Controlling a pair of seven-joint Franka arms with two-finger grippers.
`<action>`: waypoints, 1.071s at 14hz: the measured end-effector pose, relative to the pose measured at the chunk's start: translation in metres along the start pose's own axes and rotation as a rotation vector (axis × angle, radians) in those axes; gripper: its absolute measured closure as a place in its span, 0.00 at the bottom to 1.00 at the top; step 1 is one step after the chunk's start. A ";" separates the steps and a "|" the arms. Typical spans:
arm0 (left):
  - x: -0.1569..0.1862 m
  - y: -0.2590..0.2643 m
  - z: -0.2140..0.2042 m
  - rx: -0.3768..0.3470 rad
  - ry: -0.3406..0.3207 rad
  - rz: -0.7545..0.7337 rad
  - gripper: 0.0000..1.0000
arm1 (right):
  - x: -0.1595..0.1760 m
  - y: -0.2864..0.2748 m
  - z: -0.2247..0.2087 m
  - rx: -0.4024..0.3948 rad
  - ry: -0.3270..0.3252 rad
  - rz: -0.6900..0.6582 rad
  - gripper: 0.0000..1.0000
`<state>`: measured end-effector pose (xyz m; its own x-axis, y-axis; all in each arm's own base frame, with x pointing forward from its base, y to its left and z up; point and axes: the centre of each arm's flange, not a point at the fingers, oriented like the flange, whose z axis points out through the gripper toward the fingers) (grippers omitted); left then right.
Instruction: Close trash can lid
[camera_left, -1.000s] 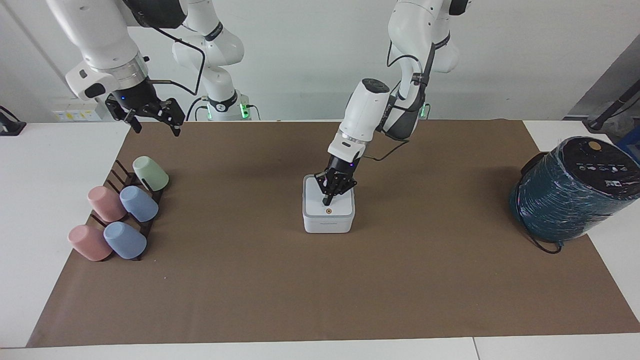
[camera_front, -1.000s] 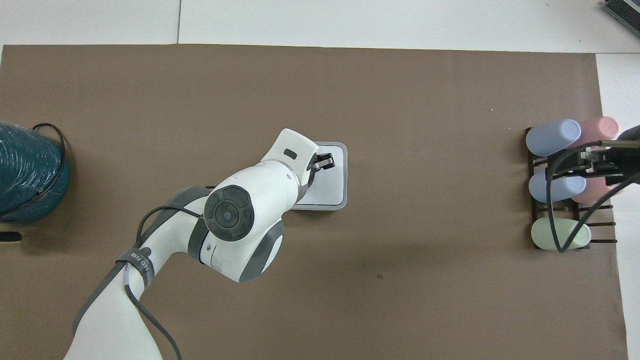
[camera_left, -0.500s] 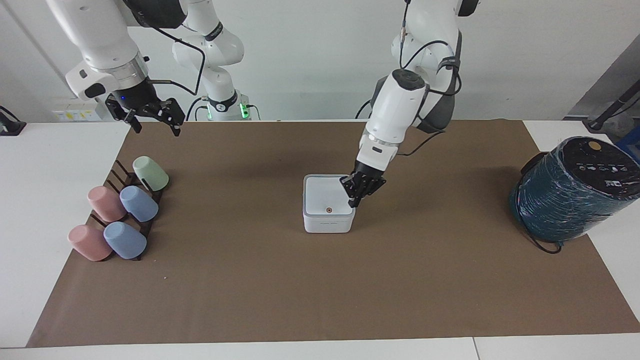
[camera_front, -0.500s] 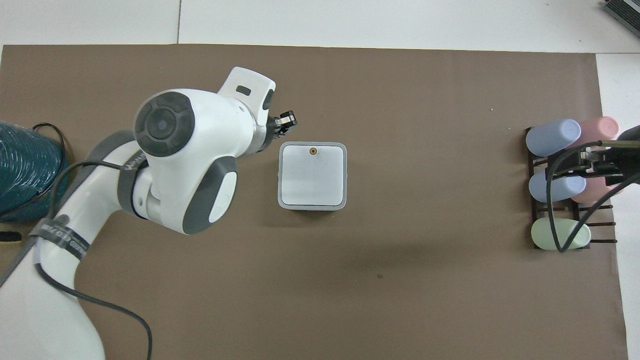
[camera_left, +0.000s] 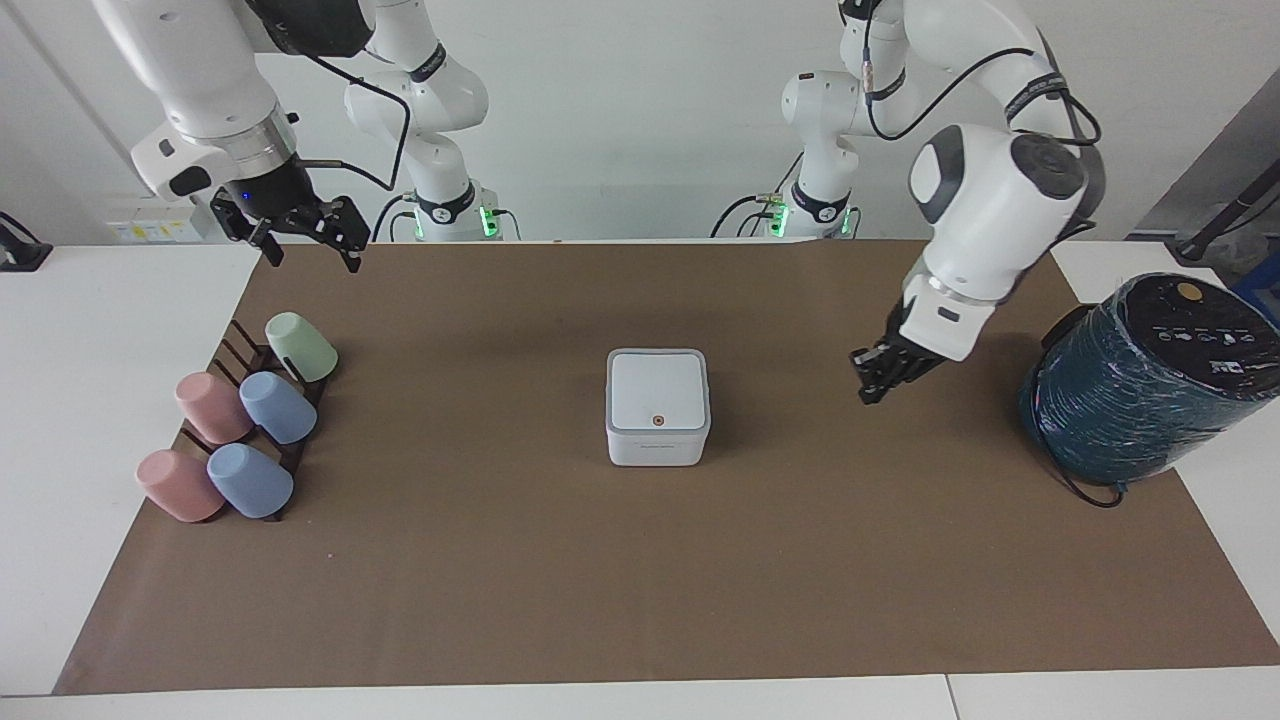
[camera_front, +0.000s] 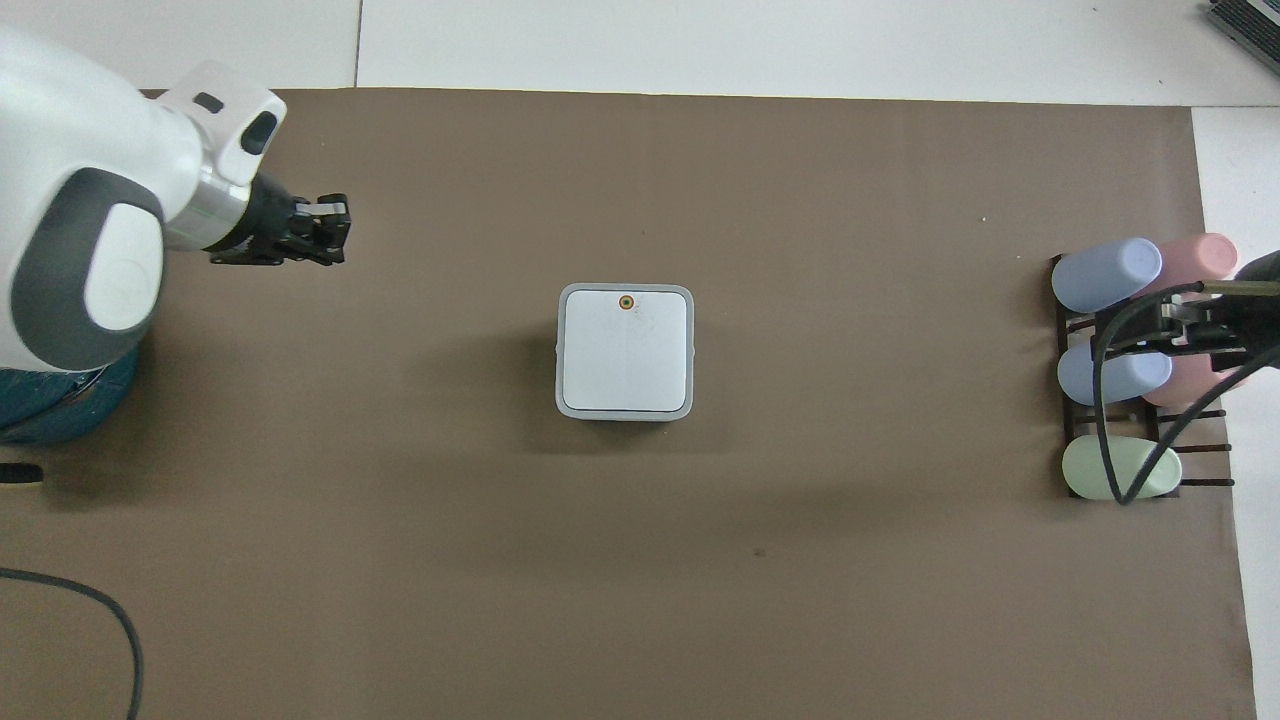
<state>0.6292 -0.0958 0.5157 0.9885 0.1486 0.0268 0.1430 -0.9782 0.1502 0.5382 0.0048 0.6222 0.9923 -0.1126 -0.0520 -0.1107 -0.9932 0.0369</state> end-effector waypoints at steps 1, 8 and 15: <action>0.003 -0.032 -0.012 0.005 -0.008 0.013 0.88 | 0.000 0.000 0.000 0.000 0.000 0.000 0.00; -0.032 -0.093 -0.105 0.087 0.023 0.126 0.75 | 0.001 0.000 0.000 0.001 0.010 0.000 0.00; -0.041 -0.084 -0.122 0.164 0.059 0.168 0.00 | 0.001 0.000 0.001 0.001 0.008 0.000 0.00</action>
<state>0.5710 -0.0023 0.6225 0.9953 -0.0148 0.0961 -0.0126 -0.9996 -0.0239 0.5394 0.0048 0.6207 0.9927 -0.1121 -0.0440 -0.1106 -0.9932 0.0358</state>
